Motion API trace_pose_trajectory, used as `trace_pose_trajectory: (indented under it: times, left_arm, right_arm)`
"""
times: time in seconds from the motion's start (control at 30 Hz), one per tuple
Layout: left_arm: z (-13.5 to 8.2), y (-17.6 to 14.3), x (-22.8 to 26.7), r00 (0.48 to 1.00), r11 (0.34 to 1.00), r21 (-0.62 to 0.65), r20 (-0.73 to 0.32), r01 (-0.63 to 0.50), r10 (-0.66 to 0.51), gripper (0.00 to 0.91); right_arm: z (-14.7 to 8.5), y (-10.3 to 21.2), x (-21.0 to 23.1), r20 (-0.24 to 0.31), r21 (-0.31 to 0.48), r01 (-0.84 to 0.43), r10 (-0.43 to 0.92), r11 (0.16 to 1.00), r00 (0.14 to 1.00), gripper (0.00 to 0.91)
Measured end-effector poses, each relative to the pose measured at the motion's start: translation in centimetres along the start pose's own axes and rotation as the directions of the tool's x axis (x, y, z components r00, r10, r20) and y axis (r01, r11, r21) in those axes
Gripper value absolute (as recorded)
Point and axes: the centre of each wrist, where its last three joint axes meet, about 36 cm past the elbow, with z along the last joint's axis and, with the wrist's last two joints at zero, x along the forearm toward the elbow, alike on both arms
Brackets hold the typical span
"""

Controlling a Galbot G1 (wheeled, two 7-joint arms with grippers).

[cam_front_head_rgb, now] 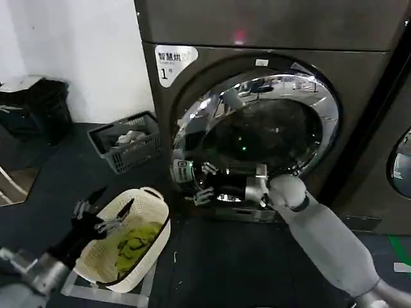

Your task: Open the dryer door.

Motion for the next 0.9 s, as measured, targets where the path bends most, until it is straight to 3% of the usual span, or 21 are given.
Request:
trace_pose_trajectory:
  times: [0.3, 0.63, 0.9]
  left_arm:
    - [1.6, 3.1, -3.7, 0.988, 0.981, 0.120, 0.039, -0.154, 0.150, 0.907]
    - [3.0, 6.6, -8.0, 0.990, 0.979, 0.145, 0.027, -0.144, 0.141, 0.907]
    - [3.9, 7.6, -11.1, 0.976, 0.964, 0.157, 0.000, -0.215, 0.217, 0.907]
  right_arm:
    - [-0.5, 1.5, 3.3, 0.005, -0.002, 0.112, -0.112, 0.994, 0.994, 0.907]
    - [-0.4, 2.9, 8.2, 0.003, 0.000, 0.268, -0.268, 0.963, 0.963, 0.907]
    - [0.1, 4.4, 11.2, -0.030, -0.006, 0.386, -0.386, 0.922, 0.922, 0.907]
